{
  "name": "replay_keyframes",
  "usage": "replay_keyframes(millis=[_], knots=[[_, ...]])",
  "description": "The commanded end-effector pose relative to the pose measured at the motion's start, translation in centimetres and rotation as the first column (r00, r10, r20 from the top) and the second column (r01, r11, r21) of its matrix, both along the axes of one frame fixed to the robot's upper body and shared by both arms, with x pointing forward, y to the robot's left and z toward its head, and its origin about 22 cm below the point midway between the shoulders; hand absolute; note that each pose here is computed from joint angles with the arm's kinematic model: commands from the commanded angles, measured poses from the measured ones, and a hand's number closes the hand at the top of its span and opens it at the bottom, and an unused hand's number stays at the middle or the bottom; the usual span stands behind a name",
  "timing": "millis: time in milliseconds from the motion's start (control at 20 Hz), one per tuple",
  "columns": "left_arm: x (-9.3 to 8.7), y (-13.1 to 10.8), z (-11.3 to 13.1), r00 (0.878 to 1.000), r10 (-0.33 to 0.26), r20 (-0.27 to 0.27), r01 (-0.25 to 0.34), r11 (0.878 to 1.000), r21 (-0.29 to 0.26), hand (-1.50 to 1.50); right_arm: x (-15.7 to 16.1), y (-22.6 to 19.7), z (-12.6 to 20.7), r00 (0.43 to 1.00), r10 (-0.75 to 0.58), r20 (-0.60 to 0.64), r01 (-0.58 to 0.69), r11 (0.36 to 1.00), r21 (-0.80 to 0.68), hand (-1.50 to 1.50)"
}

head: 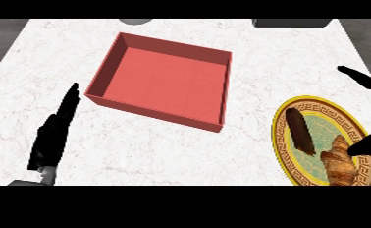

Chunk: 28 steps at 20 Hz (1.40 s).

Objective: Pick the sweet potato from the plate and place it in the cardboard box

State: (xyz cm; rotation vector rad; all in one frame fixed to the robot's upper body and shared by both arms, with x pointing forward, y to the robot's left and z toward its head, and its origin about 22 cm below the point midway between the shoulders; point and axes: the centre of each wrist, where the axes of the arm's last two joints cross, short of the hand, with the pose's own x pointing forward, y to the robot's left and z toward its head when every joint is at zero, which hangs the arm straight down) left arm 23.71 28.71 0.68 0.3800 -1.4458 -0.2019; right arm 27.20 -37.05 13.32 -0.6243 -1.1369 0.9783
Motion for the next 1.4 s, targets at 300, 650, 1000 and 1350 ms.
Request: replay_keyframes(millis=[300, 650, 1000, 1350], knots=[[0.5, -0.3, -0.2, 1.000, 0.012, -0.003, -0.012, 1.000, -0.007, 0.00, 0.1, 6.0, 0.8, 0.984, -0.046, -0.172, 0.031, 0.995, -0.092, -1.50], [2.1, 0.4, 0.5, 1.000, -0.010, 0.011, 0.010, 1.000, -0.004, 0.00, -0.9, 6.5, -3.1, 0.979, -0.089, -0.182, 0.060, 0.985, -0.161, -1.50], [-1.2, 1.1, -0.5, 1.000, 0.013, -0.004, -0.013, 1.000, -0.009, 0.00, 0.3, 5.7, -4.2, 0.971, -0.104, -0.213, 0.067, 0.983, -0.170, -1.50], [-1.1, -0.4, -0.3, 1.000, 0.006, -0.002, -0.006, 1.000, -0.006, 0.00, -0.7, 3.9, -6.0, 0.974, -0.096, -0.204, 0.061, 0.984, -0.170, -1.50]])
